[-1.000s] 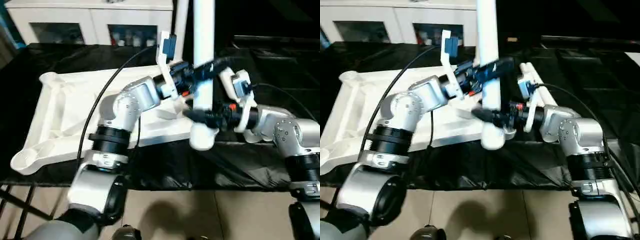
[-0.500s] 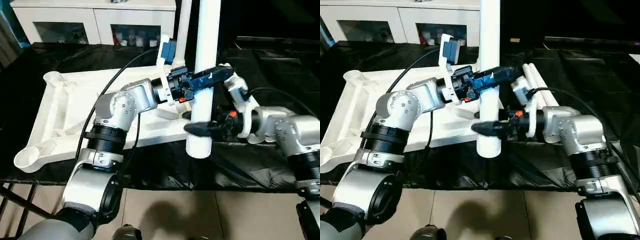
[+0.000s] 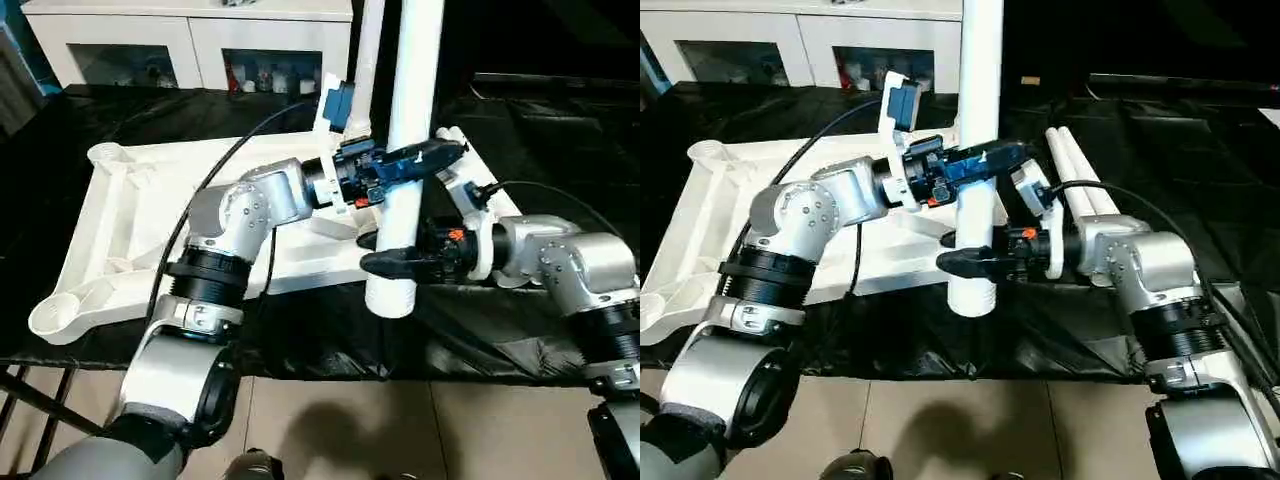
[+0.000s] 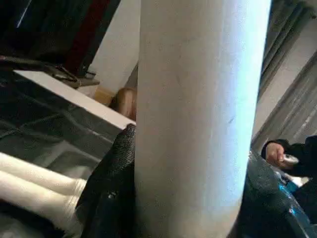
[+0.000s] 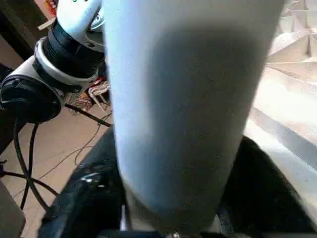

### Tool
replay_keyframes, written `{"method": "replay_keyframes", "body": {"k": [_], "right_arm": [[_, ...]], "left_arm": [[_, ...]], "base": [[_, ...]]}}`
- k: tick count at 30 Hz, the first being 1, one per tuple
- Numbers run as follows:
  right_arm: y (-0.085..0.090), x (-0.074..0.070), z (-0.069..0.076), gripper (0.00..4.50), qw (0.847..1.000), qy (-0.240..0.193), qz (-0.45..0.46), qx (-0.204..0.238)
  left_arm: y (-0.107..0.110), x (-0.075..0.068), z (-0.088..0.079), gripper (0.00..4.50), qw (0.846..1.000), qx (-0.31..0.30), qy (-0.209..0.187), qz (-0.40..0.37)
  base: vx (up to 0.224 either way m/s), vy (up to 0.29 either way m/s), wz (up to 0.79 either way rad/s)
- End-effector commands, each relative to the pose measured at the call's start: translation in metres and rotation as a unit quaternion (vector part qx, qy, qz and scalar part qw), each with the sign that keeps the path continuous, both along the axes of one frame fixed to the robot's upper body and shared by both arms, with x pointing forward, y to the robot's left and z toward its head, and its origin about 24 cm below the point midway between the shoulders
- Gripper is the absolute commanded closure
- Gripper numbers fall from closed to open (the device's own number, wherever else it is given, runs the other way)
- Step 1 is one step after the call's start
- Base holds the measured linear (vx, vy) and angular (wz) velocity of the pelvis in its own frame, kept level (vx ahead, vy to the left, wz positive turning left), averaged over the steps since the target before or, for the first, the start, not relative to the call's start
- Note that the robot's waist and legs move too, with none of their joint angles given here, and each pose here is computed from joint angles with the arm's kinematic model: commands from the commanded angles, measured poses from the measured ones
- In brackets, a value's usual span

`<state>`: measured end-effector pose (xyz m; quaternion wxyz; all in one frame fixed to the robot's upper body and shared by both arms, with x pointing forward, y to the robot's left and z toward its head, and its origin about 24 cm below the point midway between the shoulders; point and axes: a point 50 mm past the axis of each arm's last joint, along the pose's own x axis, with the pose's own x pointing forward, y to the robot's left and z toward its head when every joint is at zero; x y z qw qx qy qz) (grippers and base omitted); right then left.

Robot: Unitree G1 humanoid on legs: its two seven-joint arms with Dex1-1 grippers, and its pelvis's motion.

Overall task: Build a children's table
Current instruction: Insert table leg to table base

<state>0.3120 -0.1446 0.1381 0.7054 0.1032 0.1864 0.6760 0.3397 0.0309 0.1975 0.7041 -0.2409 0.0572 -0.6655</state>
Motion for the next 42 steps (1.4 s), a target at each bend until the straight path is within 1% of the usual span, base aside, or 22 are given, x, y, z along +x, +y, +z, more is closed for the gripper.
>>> {"method": "replay_keyframes", "body": {"k": [1, 6, 13, 15, 17, 18, 19, 20, 21, 24, 26, 27, 28, 29, 31, 33, 35, 36, 38, 39, 40, 42], "right_arm": [[-0.003, 0.003, 0.002, 2.29, 1.0, -0.014, -0.012, -0.01], [-0.001, 0.001, 0.0, 2.57, 1.0, -0.012, -0.01, -0.01], [-0.001, 0.0, -0.003, 2.59, 1.0, -0.009, -0.014, -0.009], [-0.001, 0.0, -0.004, 2.59, 1.0, -0.01, -0.021, -0.008], [-0.001, 0.0, -0.005, 2.59, 1.0, -0.012, -0.025, -0.006], [0.001, 0.003, -0.006, 2.59, 0.998, -0.026, -0.061, 0.015], [0.001, 0.004, -0.006, 2.6, 0.997, -0.032, -0.074, 0.023], [0.001, 0.004, -0.006, 2.6, 0.996, -0.033, -0.076, 0.024], [0.002, 0.007, -0.006, 2.6, 0.993, -0.044, -0.104, 0.035], [0.004, 0.007, -0.013, 2.6, 0.984, -0.054, -0.158, 0.06], [0.005, 0.006, -0.018, 2.6, 0.978, -0.06, -0.186, 0.077], [0.003, 0.009, -0.023, 2.6, 0.965, -0.073, -0.238, 0.077], [0.003, 0.009, -0.023, 2.6, 0.965, -0.073, -0.238, 0.077], [0.003, 0.01, -0.024, 2.6, 0.96, -0.079, -0.257, 0.075], [-0.001, 0.016, -0.029, 2.6, 0.942, -0.102, -0.315, 0.053], [-0.008, 0.021, -0.033, 2.6, 0.918, -0.126, -0.374, 0.03], [-0.018, 0.025, -0.037, 2.6, 0.894, -0.139, -0.425, 0.005], [-0.022, 0.026, -0.038, 2.6, 0.886, -0.141, -0.442, -0.003], [-0.027, 0.026, -0.039, 2.6, 0.876, -0.151, -0.459, -0.018], [-0.029, 0.026, -0.04, 2.6, 0.871, -0.153, -0.466, -0.024], [-0.029, 0.026, -0.04, 2.6, 0.871, -0.153, -0.466, -0.024], [-0.037, 0.03, -0.044, 2.6, 0.856, -0.163, -0.487, -0.055]], "left_arm": [[-0.009, -0.005, 0.006, 2.63, 0.999, 0.01, -0.013, -0.032], [-0.011, -0.005, 0.006, 2.63, 0.999, 0.012, -0.014, -0.035], [-0.011, -0.001, 0.009, 2.63, 1.0, 0.009, -0.014, -0.01], [-0.01, 0.001, 0.011, 2.07, 1.0, -0.004, -0.002, -0.003], [-0.009, 0.001, 0.013, 1.91, 1.0, -0.013, 0.0, -0.006], [-0.006, 0.001, 0.022, 1.83, 0.998, -0.053, -0.042, 0.012], [-0.005, 0.0, 0.026, 1.74, 0.995, -0.068, -0.064, 0.019], [-0.005, 0.0, 0.027, 1.74, 0.995, -0.07, -0.068, 0.019], [-0.003, -0.002, 0.033, 1.63, 0.99, -0.108, -0.088, 0.023], [0.002, 0.0, 0.047, 1.56, 0.978, -0.177, -0.086, 0.07], [0.002, 0.001, 0.05, 1.56, 0.974, -0.177, -0.102, 0.099], [0.003, 0.007, 0.051, 1.56, 0.972, -0.169, -0.104, 0.123], [0.003, 0.007, 0.051, 1.56, 0.972, -0.169, -0.104, 0.123], [0.004, 0.009, 0.051, 1.56, 0.972, -0.163, -0.107, 0.13], [0.008, 0.015, 0.048, 1.56, 0.971, -0.151, -0.118, 0.146], [0.013, 0.021, 0.037, 1.56, 0.97, -0.096, -0.144, 0.173], [0.016, 0.023, 0.015, 1.56, 0.968, 0.005, -0.185, 0.171], [0.017, 0.024, 0.006, 1.56, 0.965, 0.039, -0.197, 0.169], [0.019, 0.024, -0.02, 1.56, 0.954, 0.135, -0.219, 0.155], [0.02, 0.024, -0.031, 1.56, 0.95, 0.165, -0.222, 0.143], [0.02, 0.024, -0.031, 1.56, 0.95, 0.165, -0.222, 0.143], [0.025, 0.022, -0.062, 1.56, 0.94, 0.237, -0.219, 0.108]], "base": [[0.0, 0.0, 0.0], [0.0, 0.0, 0.0], [0.0, 0.0, 0.0], [0.0, 0.0, 0.0], [0.0, 0.0, 0.0], [0.0, 0.0, 0.0], [0.0, 0.0, 0.0], [0.0, 0.0, 0.0], [0.0, 0.0, 0.0], [0.0, 0.0, 0.0], [0.0, 0.0, 0.0], [0.0, 0.0, 0.0], [0.0, 0.0, 0.0], [0.0, 0.0, 0.0], [0.0, 0.0, 0.0], [0.0, 0.0, 0.0], [0.0, 0.0, 0.0], [0.0, 0.0, 0.0], [0.0, 0.0, 0.0], [0.0, 0.0, 0.0], [0.0, 0.0, 0.0], [0.0, 0.0, 0.0]]}}
